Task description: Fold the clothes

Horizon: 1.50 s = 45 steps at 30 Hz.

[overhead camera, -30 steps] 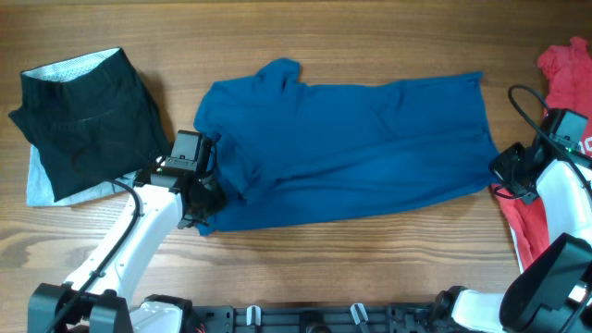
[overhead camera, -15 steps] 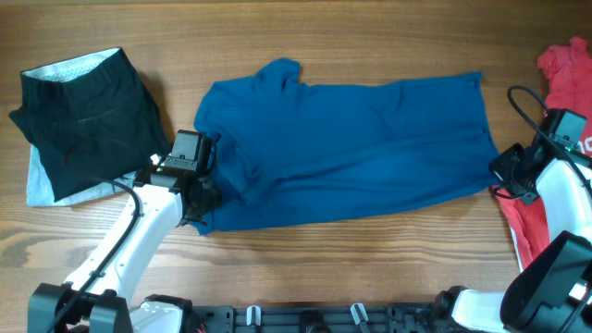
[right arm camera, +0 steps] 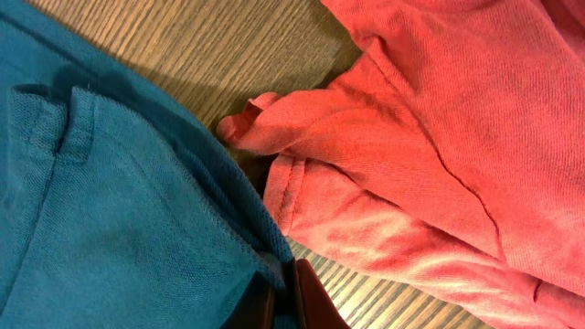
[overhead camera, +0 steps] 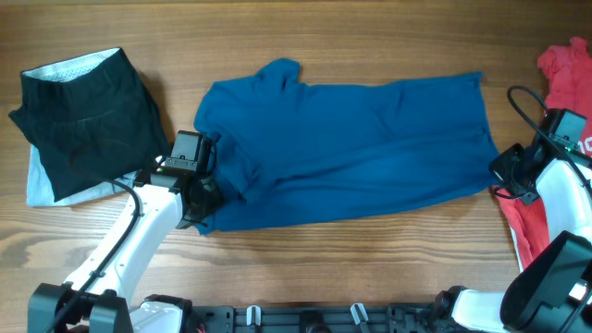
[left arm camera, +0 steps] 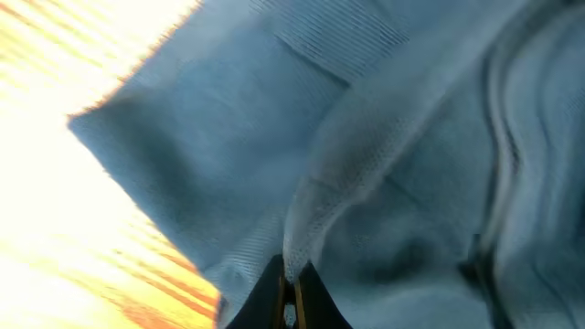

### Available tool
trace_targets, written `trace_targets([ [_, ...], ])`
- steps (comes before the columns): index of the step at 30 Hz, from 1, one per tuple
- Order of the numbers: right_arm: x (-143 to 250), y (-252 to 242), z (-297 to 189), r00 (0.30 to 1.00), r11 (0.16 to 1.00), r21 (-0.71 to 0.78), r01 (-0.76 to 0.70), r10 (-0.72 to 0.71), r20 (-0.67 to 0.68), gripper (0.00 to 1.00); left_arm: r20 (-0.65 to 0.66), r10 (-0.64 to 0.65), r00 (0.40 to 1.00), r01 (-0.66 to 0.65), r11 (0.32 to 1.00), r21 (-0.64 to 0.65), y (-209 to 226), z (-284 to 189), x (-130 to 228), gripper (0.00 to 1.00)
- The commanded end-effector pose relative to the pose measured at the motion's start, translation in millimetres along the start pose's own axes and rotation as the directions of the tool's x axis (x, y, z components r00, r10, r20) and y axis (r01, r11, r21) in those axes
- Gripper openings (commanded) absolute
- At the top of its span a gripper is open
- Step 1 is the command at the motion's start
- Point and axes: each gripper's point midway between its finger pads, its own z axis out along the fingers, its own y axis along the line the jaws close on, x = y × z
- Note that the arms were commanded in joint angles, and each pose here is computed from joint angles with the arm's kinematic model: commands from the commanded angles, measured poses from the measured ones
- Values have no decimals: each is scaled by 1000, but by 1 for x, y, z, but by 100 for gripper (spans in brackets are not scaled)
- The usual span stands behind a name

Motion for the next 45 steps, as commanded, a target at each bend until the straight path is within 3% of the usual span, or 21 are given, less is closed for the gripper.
trace_targets([
  [1,-2,-3,3,1000,999,31,12,-12,6,4,154,-94,984,121,977,-178,39,-1,-27,4],
  [4,-3,-5,3,1000,999,42,12,-12,11,4,231,-145,962,201,949,-242,62,-5,-42,4],
  [8,-4,-6,3,1000,999,49,11,-12,15,4,237,-207,949,263,937,-231,73,-4,-49,4],
  [12,-4,-6,3,1000,999,47,8,-8,17,4,196,-186,963,217,965,-147,57,1,-52,5],
  [15,-4,-6,3,1000,999,47,8,-8,17,4,180,-185,966,204,975,-93,47,2,-54,25],
  [19,-3,-6,3,1000,999,49,9,-10,13,4,169,-164,972,180,980,-88,45,3,-52,43],
  [23,-3,-7,3,1000,999,53,9,-10,14,7,182,-104,978,121,989,-85,42,-3,-58,42],
  [26,-2,-8,3,1000,998,56,10,-10,8,32,225,-92,970,94,996,2,26,-24,-72,41],
  [28,0,-9,3,1000,998,63,7,-7,1,59,247,-105,963,83,992,98,9,-39,-81,41],
  [30,0,-9,3,1000,998,63,7,-7,1,63,248,-110,963,68,983,171,-4,-45,-83,42],
  [33,1,0,3,1000,1000,12,17,-17,-11,62,219,-105,970,52,970,236,-17,-46,-80,41],
  [37,5,28,-1,994,985,-145,95,-102,-37,46,176,-83,981,36,966,257,-25,-41,-71,39],
  [40,11,41,-3,988,968,-217,126,-141,-56,41,137,-55,989,20,969,248,-31,-31,-63,39],
  [43,16,49,-1,981,959,-229,169,-186,-54,41,74,-20,997,1,970,242,-39,-18,-51,40],
  [45,19,49,6,978,961,-207,182,-199,-64,50,27,5,1000,-11,974,225,-43,-5,-42,40],
])
